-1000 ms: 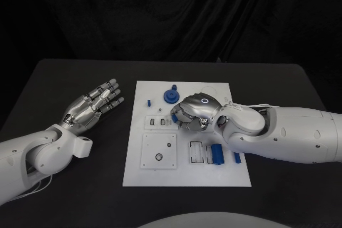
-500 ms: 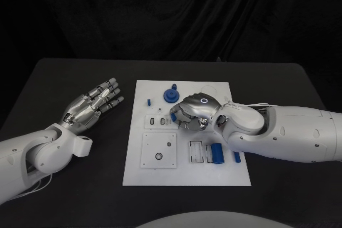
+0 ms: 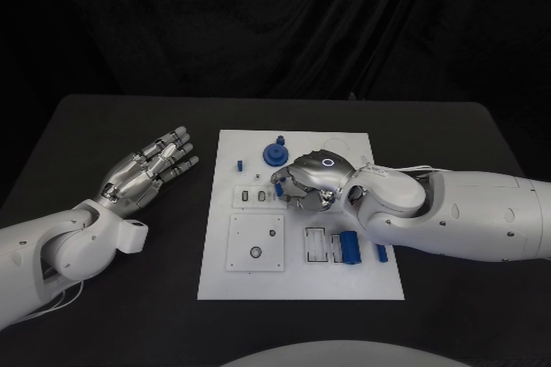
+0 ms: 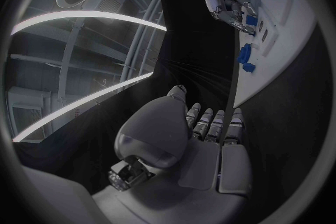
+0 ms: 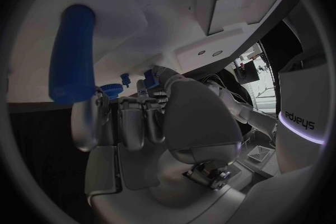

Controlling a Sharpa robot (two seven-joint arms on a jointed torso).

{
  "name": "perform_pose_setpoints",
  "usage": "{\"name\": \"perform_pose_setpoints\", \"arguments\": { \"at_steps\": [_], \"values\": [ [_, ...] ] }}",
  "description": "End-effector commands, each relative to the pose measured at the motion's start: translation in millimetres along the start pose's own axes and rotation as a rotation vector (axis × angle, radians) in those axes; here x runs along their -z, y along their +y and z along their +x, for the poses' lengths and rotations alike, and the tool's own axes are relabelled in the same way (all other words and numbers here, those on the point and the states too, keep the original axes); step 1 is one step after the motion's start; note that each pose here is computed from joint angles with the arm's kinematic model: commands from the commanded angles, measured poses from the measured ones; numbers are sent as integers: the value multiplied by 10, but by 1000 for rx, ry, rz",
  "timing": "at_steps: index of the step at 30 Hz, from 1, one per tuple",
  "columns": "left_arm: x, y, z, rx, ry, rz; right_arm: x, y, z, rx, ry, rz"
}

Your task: Assemble the parts on the task board

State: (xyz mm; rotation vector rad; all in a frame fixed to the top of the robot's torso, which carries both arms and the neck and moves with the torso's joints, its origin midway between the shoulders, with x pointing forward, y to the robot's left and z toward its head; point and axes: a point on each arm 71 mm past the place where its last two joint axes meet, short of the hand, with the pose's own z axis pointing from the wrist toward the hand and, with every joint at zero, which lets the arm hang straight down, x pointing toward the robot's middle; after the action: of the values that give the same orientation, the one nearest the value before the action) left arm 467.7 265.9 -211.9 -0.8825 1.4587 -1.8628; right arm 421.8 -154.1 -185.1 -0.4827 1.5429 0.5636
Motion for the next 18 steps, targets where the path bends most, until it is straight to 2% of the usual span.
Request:
{"name": "perform_pose_setpoints", "arguments": {
  "at_steps": [1,6,12,18],
  "values": [
    [5,-48,13,10,10,75,24,-5,44,8,22,3],
    [15,-53,8,9,7,77,55,-7,14,-3,-10,-6],
    [33,-66,27,8,3,82,158,13,-91,-38,-112,-35],
    [43,-77,54,3,-3,88,255,56,-246,-58,-187,-58]
  ]
}}
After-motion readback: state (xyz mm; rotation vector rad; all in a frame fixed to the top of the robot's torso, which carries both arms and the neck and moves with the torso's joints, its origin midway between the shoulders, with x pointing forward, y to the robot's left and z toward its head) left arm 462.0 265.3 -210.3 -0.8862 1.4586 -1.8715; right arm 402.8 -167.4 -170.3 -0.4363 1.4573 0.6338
